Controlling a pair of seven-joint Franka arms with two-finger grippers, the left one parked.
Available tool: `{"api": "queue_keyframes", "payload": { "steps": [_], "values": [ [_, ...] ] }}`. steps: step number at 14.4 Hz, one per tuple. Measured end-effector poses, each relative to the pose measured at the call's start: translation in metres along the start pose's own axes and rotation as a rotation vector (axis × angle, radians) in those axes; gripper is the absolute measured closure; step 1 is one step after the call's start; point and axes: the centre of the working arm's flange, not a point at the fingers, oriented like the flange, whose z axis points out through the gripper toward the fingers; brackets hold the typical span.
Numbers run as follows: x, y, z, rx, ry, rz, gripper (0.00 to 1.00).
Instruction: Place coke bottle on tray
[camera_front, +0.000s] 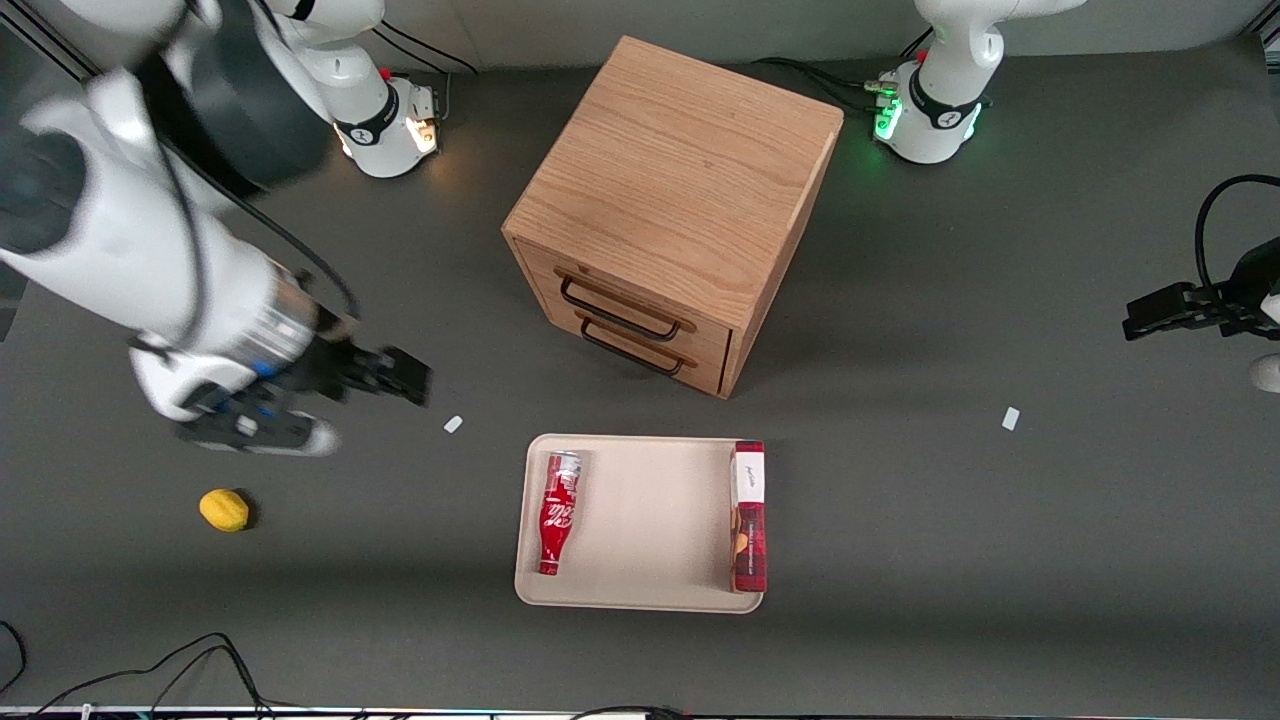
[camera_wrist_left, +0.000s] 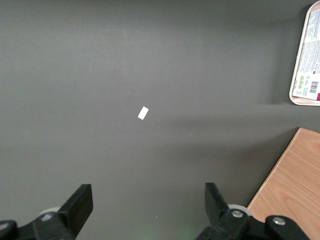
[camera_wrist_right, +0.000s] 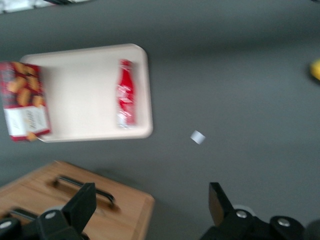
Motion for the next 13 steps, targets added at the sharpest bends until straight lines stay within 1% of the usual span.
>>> {"api": "queue_keyframes", "payload": {
  "steps": [1, 2, 4, 6, 8, 9, 11, 13],
  "values": [
    [-0.010, 0.022, -0.016, -0.032, -0.026, 0.031, 0.00],
    [-0.022, 0.040, -0.029, -0.056, -0.043, 0.056, 0.00],
    [-0.047, 0.066, -0.046, -0.087, -0.058, 0.090, 0.00],
    [-0.075, 0.090, -0.051, -0.108, -0.071, 0.118, 0.00],
    [-0.095, 0.117, -0.047, -0.116, -0.088, 0.146, 0.00],
    [-0.100, 0.127, -0.042, -0.115, -0.089, 0.159, 0.00],
    [-0.106, 0.139, -0.031, -0.111, -0.088, 0.173, 0.00],
    [-0.110, 0.147, -0.023, -0.104, -0.076, 0.185, 0.00]
  ]
}}
